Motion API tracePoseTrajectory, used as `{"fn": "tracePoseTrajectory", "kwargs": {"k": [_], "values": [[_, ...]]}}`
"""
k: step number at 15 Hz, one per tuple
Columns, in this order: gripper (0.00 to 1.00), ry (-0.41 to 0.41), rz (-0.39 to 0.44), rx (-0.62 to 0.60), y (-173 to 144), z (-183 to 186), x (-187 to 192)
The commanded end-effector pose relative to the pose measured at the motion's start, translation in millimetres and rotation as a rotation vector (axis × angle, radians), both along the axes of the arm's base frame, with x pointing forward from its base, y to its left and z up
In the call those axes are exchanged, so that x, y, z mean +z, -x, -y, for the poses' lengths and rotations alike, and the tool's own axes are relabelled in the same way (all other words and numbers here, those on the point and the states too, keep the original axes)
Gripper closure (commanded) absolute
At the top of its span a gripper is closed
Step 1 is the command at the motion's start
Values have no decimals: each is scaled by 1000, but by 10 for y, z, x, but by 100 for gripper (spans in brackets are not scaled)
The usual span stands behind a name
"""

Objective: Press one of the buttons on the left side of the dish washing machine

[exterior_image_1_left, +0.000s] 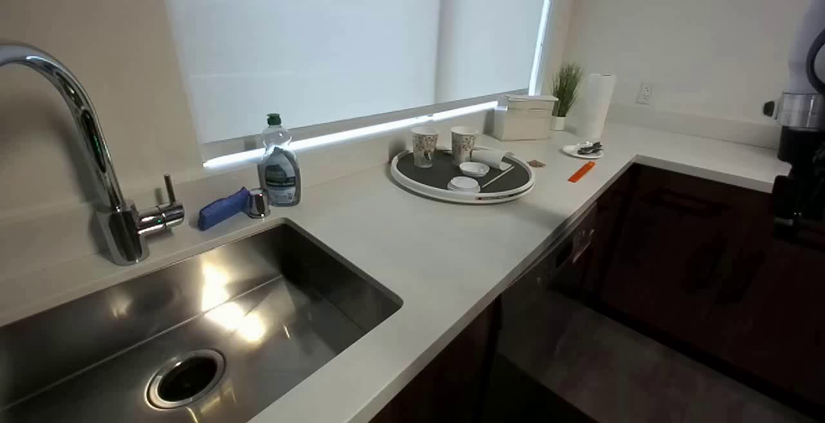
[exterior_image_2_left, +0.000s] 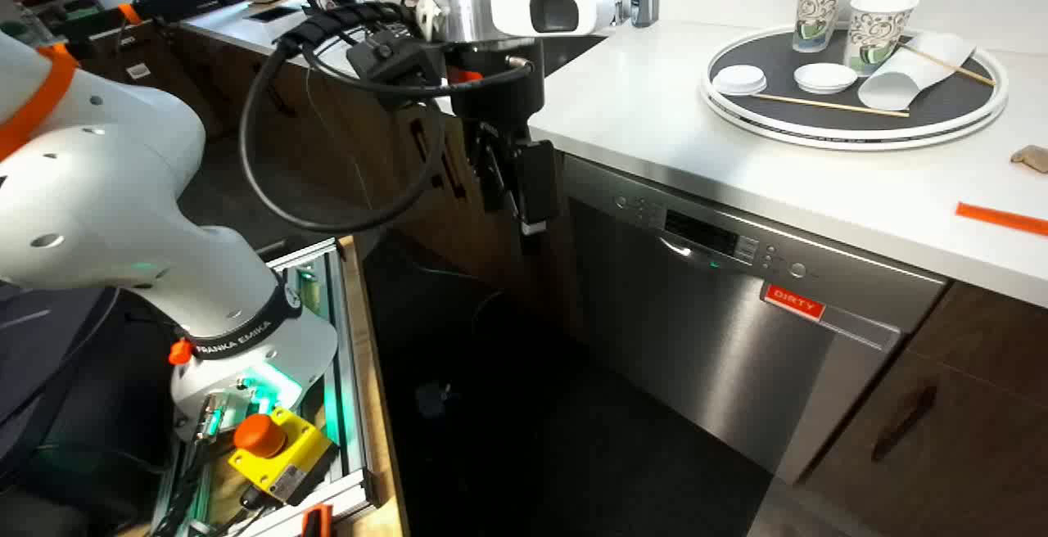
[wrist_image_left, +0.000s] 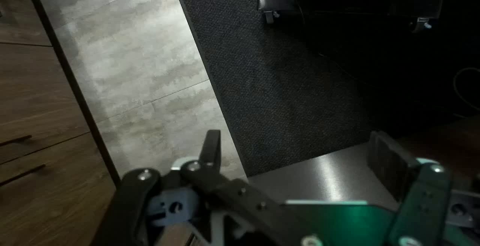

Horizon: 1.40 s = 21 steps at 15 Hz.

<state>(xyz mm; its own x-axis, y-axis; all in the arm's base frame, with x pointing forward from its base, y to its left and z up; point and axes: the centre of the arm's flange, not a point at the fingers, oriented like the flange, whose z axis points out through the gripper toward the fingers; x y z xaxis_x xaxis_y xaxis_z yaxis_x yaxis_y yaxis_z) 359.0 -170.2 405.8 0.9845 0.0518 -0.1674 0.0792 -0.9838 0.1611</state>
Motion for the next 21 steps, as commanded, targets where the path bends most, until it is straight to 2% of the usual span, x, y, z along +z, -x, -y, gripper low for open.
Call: {"fn": "tracePoseTrajectory", "kwargs": {"k": [1, 4, 6, 7, 9, 16, 19, 21], "values": [[0, 0, 0, 0, 0, 0, 0], [0, 0, 0, 0, 0, 0, 0], [0, 7, 0, 65, -241, -107, -127], [0, -4, -13, 105, -382, -169, -239], [0, -8, 10, 196, -657, -311, -538], [0, -17, 239, 438, -1273, -603, -1293], [0, -56, 338, 515, -1477, -671, -1458], [0, -109, 374, 539, -1607, -749, -1560]]}}
